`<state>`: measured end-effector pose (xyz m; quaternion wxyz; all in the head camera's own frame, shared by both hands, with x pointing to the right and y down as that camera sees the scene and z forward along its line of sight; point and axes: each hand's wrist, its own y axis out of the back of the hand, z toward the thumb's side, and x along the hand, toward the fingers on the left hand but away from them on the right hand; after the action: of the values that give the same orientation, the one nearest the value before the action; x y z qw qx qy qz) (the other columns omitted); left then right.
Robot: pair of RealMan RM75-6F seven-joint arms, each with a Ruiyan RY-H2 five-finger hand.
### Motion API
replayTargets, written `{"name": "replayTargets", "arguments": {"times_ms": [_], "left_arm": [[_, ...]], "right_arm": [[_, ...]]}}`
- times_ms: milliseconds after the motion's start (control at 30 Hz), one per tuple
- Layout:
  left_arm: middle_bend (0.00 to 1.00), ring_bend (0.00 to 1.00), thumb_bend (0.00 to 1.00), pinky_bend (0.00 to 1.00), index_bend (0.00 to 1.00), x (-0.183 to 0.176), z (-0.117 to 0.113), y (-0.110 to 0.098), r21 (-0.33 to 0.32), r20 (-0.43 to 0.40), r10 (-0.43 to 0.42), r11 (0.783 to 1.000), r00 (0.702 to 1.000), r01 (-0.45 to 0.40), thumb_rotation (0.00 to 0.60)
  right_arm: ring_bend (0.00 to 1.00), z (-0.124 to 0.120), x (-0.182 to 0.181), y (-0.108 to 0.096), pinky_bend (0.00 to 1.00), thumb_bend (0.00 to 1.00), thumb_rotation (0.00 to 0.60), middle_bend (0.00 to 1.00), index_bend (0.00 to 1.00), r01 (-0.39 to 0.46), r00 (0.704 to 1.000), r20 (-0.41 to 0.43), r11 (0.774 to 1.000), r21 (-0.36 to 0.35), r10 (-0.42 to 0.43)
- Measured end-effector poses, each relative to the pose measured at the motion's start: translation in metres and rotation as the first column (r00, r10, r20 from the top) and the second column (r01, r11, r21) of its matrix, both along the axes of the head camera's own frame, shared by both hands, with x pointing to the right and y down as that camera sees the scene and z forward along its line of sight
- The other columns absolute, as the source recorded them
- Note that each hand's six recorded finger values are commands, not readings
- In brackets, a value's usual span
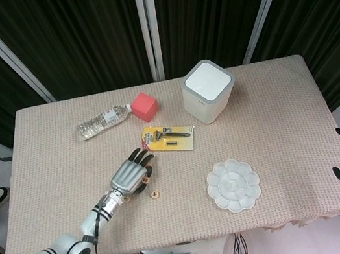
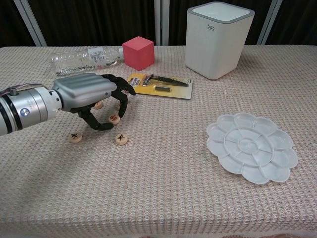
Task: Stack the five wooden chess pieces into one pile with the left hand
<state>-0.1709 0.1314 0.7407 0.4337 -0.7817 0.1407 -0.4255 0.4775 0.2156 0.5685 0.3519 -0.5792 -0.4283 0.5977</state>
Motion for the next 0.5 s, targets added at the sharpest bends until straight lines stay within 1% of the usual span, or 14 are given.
{"name": "replayTargets", "arguments": {"times_ms": [200, 500], "left_arm": [[0.12, 0.00, 0.32, 0.04, 0.52, -0.007, -0.009, -0.011, 0.022, -0.001, -0.022, 1.000, 1.000, 0.022, 0.600], [0.12, 0.00, 0.32, 0.04, 0.52, -0.027, -0.012, -0.036, 0.043, 0.041, -0.093, 0.995, 0.995, 0.091, 0.600]], "right_arm": [[0.00, 0.000, -0.003, -0.001, 0.00, 0.24, 0.600, 0.00, 0.00, 0.007, 1.000, 0.003, 1.000, 0.004, -0.007], [0.00, 0.000, -0.005, -0.001, 0.00, 0.24, 0.600, 0.00, 0.00, 0.012, 1.000, 0.003, 1.000, 0.000, -0.012]]}}
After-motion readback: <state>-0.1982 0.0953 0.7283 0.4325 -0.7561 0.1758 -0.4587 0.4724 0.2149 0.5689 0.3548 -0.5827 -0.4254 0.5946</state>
